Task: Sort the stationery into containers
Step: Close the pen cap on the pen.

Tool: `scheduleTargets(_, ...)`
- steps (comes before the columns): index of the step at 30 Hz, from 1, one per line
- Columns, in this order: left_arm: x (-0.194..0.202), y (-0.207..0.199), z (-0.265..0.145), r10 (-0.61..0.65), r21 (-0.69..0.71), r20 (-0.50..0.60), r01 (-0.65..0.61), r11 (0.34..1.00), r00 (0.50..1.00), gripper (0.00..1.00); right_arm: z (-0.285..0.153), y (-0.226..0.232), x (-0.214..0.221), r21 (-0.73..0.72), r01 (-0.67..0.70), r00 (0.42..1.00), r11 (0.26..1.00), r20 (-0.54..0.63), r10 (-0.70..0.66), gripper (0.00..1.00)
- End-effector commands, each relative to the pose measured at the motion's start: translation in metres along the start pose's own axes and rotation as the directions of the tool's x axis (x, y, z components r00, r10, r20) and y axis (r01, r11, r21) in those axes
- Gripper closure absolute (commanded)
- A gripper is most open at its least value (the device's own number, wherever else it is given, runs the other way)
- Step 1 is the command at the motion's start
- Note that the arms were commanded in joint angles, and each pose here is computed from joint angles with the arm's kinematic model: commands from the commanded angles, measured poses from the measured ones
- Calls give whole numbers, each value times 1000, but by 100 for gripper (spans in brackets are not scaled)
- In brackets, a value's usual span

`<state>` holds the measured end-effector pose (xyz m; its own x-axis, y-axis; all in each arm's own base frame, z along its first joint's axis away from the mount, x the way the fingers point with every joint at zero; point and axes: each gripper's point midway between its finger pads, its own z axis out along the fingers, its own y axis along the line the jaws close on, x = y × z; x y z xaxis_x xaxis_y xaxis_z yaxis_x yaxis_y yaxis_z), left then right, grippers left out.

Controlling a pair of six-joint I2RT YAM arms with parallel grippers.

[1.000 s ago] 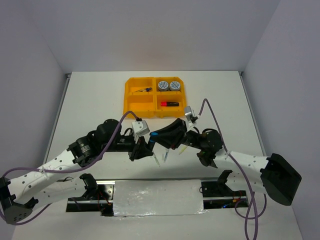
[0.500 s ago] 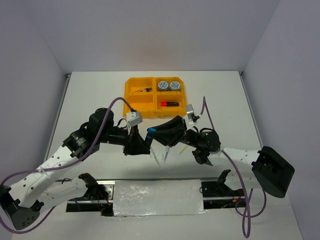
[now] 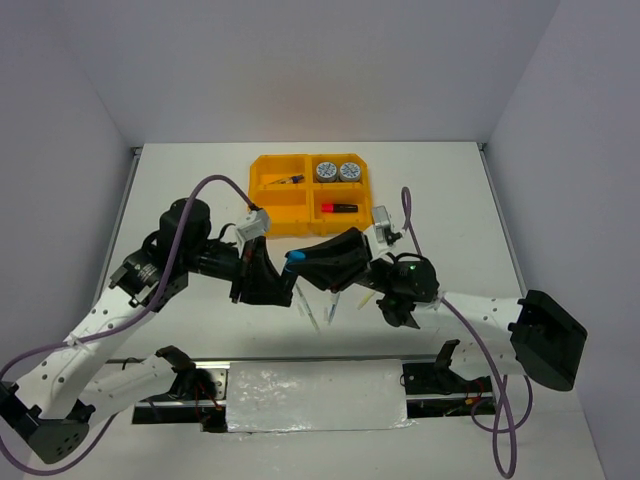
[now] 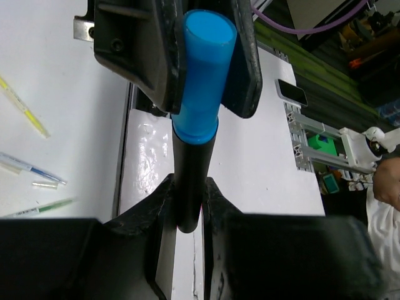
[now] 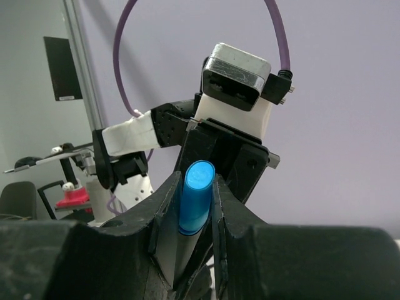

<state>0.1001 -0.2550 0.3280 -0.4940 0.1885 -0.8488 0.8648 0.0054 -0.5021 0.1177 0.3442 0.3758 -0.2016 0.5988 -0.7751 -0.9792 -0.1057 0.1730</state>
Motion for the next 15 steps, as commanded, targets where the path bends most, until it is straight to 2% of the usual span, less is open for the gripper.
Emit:
scheduleTargets(1,-154,-76,-43,607,-154,380,-600,785,697,100,-131,88,195,-22,-524,553,852,-769,321,100)
scheduleTargets(3,-157,-75,-46,628,-193,382,-607,771,678,100,-134,90,202,-1,-526,529,850,-783,326,100)
scheduleTargets(6,-158,-68,-47,637,-221,362,-602,768,680,100,-136,90,205,29,-532,513,846,-784,350,100)
scheduleTargets(7,-154,-62,-46,626,-227,344,-584,779,700,100,-134,89,204,32,-523,516,852,-783,346,100)
scheduleTargets(8,-153,-57,-45,643,-243,329,-596,766,692,100,-133,89,204,44,-522,507,852,-787,352,100)
scheduleTargets(10,-151,-42,-49,651,-312,291,-573,757,701,100,-126,81,203,107,-492,497,864,-780,380,100)
scheduleTargets(11,-150,-40,-51,661,-334,285,-574,748,694,100,-128,82,205,141,-492,469,859,-788,398,100)
scheduleTargets(14,-148,-37,-55,676,-378,282,-568,731,681,100,-118,74,195,214,-448,478,868,-763,435,100)
scheduleTargets(15,-148,-35,-56,676,-389,283,-563,729,681,100,-112,69,191,242,-423,499,873,-742,448,100)
